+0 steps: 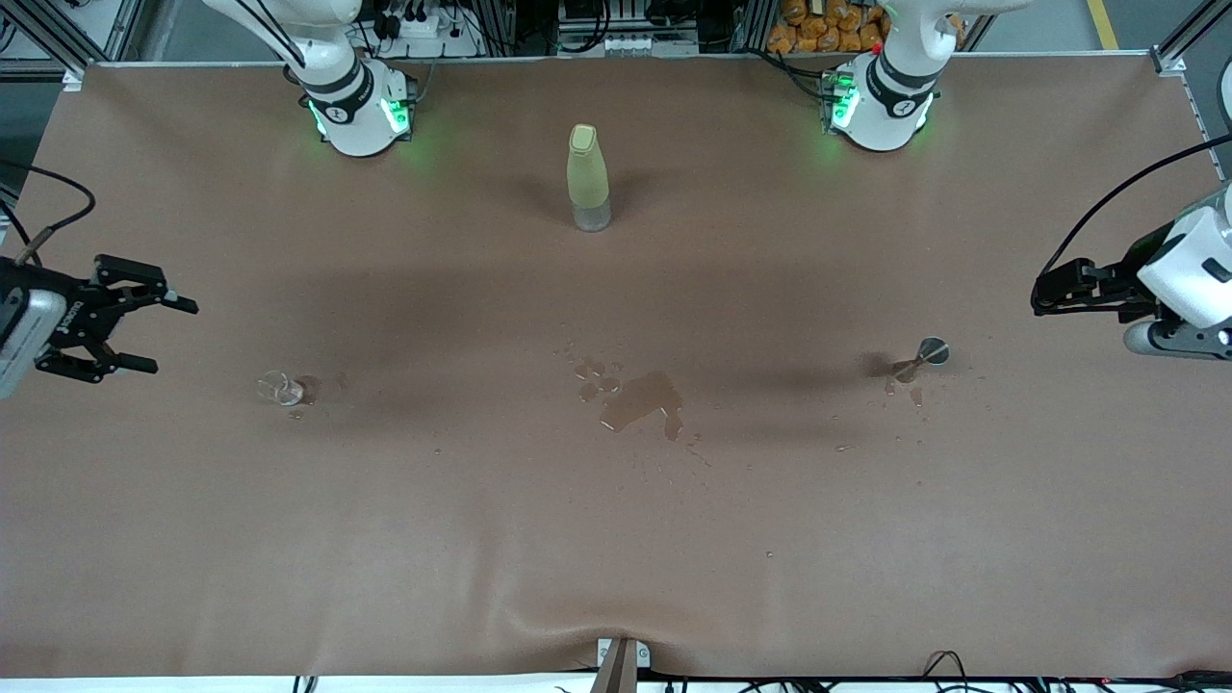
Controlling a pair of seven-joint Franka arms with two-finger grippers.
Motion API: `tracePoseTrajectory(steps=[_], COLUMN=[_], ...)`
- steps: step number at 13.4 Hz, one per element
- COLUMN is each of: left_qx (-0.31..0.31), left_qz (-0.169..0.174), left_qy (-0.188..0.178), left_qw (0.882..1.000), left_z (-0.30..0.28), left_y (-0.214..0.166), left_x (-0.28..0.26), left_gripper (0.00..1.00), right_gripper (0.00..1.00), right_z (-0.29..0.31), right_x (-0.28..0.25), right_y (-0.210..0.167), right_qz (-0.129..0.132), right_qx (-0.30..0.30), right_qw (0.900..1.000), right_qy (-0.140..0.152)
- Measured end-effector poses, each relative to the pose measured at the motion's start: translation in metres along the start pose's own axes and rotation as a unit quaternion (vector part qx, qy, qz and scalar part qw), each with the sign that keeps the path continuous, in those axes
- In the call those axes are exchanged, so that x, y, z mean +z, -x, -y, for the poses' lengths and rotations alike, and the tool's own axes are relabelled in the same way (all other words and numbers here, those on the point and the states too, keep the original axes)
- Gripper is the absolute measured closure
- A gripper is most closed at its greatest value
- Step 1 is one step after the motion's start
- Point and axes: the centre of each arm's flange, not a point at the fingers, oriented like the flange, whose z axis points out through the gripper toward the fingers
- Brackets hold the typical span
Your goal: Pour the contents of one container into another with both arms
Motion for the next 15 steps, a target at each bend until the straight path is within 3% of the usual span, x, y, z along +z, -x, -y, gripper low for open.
tracePoseTrajectory(steps=[5, 10, 12, 13, 15], left_qx=[0.147, 0.282, 0.33, 0.361, 0.442], left_qz=[0.005, -0.028, -0.05, -0.068, -0.127], left_qy=[0.004, 0.095, 0.132, 0.154, 0.199], left_qw=[0.989, 0.954, 0.933, 0.917, 0.865], left_z=[0.022, 0.082, 0.093, 0.098, 0.114], left_y=[-0.006, -0.003, -0.005, -0.007, -0.013], left_x=[0.017, 0.045, 0.062, 0.072, 0.096], left_gripper=[0.0, 0.0, 0.0, 0.0, 0.0], right_gripper=[0.0, 0.0, 0.0, 0.0, 0.0], right_z=[-0.045, -0.104, -0.12, -0.125, -0.133], right_x=[0.025, 0.081, 0.102, 0.114, 0.143], right_y=[0.05, 0.111, 0.14, 0.159, 0.199], right_qz=[-0.064, -0.144, -0.188, -0.212, -0.245], right_qx=[-0.08, -0.206, -0.227, -0.24, -0.263], right_qw=[0.994, 0.964, 0.95, 0.941, 0.926], right_qy=[-0.046, -0.085, -0.103, -0.111, -0.116])
